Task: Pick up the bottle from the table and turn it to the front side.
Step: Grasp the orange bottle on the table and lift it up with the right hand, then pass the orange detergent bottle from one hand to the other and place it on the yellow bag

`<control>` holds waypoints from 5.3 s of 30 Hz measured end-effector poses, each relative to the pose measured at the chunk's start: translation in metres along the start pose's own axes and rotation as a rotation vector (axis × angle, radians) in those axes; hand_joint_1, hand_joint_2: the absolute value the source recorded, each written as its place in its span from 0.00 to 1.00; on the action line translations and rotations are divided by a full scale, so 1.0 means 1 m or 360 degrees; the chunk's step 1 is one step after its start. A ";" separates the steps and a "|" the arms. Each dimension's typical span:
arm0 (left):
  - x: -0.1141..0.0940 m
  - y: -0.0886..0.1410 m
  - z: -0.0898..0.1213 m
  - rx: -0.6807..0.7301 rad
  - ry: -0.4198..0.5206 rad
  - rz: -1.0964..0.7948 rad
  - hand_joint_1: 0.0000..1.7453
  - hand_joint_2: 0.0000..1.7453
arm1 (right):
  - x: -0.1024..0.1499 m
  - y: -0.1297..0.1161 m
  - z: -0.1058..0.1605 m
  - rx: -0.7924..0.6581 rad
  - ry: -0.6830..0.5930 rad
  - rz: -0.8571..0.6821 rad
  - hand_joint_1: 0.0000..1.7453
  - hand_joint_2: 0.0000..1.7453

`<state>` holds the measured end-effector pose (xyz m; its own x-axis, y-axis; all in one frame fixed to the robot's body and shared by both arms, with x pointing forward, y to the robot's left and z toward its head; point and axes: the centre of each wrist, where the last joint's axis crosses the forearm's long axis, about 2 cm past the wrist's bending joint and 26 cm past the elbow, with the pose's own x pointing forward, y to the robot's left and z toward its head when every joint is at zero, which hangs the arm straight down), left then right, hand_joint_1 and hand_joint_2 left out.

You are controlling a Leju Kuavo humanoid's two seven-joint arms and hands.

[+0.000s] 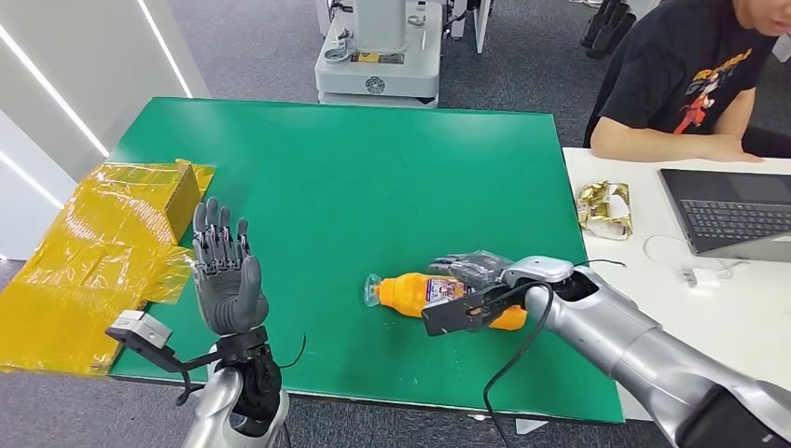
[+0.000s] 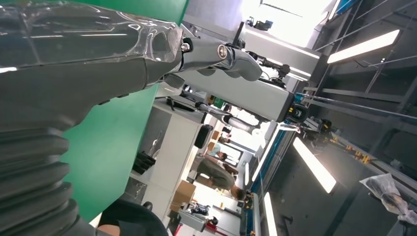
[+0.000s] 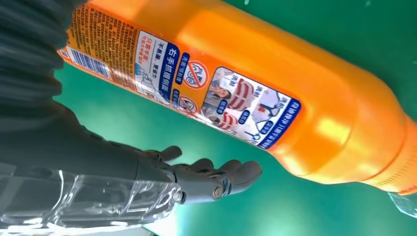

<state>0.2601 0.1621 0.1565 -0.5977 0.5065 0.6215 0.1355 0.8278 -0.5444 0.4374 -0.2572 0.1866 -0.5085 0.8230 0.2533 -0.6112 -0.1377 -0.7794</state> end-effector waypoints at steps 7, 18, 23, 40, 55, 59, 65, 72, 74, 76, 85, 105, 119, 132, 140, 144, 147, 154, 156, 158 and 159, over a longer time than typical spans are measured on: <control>-0.001 0.000 -0.001 -0.0002 0.0001 0.0001 0.00 1.00 | -0.006 0.005 0.003 0.0029 0.0026 0.0015 0.00 1.00; 0.000 0.002 0.001 0.0002 0.0009 -0.0003 0.00 1.00 | -0.012 0.008 0.006 0.0093 0.0106 0.0059 0.00 1.00; 0.000 0.004 0.008 0.0014 0.0029 -0.0012 0.00 1.00 | -0.018 0.007 0.011 0.0127 0.0188 0.0091 0.00 1.00; 0.022 0.009 0.014 0.0060 -0.0031 -0.0037 0.00 1.00 | -0.013 0.040 0.001 0.0068 0.0338 0.0226 0.99 1.00; 0.029 0.011 0.019 0.0107 -0.0045 -0.0071 0.00 1.00 | 0.008 0.058 -0.017 -0.0089 0.0281 0.0234 1.00 1.00; 0.029 0.011 0.020 0.0107 -0.0044 -0.0078 0.00 1.00 | 0.009 0.066 -0.017 -0.0167 0.0288 0.0189 1.00 1.00; 0.029 0.012 0.021 0.0103 -0.0041 -0.0086 0.00 1.00 | 0.012 0.079 -0.017 -0.0289 0.0289 0.0102 1.00 1.00; 0.029 0.009 0.021 0.0084 -0.0041 -0.0089 0.00 1.00 | 0.019 0.081 -0.013 -0.0596 0.0263 -0.0047 1.00 1.00; 0.029 0.008 0.021 0.0082 -0.0038 -0.0086 0.00 1.00 | 0.023 0.081 -0.012 -0.0722 0.0243 -0.0127 1.00 1.00; 0.028 0.006 0.021 0.0084 -0.0037 -0.0083 0.00 1.00 | 0.027 0.082 -0.010 -0.0835 0.0223 -0.0203 1.00 1.00; 0.026 0.005 0.021 0.0099 -0.0029 -0.0087 0.00 1.00 | 0.046 0.091 -0.004 -0.1364 0.0038 -0.0518 1.00 1.00; 0.005 -0.019 0.054 -0.0353 0.0481 0.0200 0.00 1.00 | 0.090 0.148 0.005 -0.1576 -0.0204 -0.0763 1.00 1.00; 0.000 -0.016 0.062 -0.0399 0.0538 0.0191 0.00 1.00 | 0.099 0.162 0.002 -0.1308 -0.0311 -0.0745 1.00 1.00; -0.003 -0.012 0.065 -0.0407 0.0544 0.0143 0.00 1.00 | 0.105 0.167 -0.003 -0.0962 -0.0436 -0.0779 1.00 1.00; -0.004 -0.010 0.066 -0.0403 0.0544 0.0137 0.00 1.00 | 0.105 0.166 -0.007 -0.0845 -0.0477 -0.0789 1.00 1.00; -0.005 -0.008 0.063 -0.0389 0.0524 0.0122 0.00 1.00 | 0.102 0.163 -0.011 -0.0757 -0.0496 -0.0767 1.00 1.00; -0.007 -0.006 0.061 -0.0382 0.0512 0.0113 0.00 1.00 | 0.100 0.161 -0.014 -0.0730 -0.0507 -0.0747 1.00 1.00; -0.010 -0.005 0.056 -0.0380 0.0503 0.0101 0.00 1.00 | 0.097 0.155 -0.019 -0.0689 -0.0513 -0.0729 1.00 1.00; -0.011 -0.005 0.055 -0.0380 0.0503 0.0101 0.00 1.00 | 0.097 0.152 -0.021 -0.0682 -0.0516 -0.0724 1.00 1.00; -0.011 -0.005 0.055 -0.0379 0.0505 0.0100 0.00 1.00 | 0.098 0.151 -0.023 -0.0673 -0.0522 -0.0721 1.00 1.00; -0.012 -0.005 0.055 -0.0378 0.0506 0.0099 0.02 1.00 | 0.098 0.150 -0.023 -0.0669 -0.0527 -0.0721 1.00 1.00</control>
<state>0.2230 0.1389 0.1210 -0.3133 0.5761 0.7550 0.3649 0.8070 -0.4644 0.3101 -0.1848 0.0810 -0.4578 0.5286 0.7148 -0.5544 0.4589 -0.6943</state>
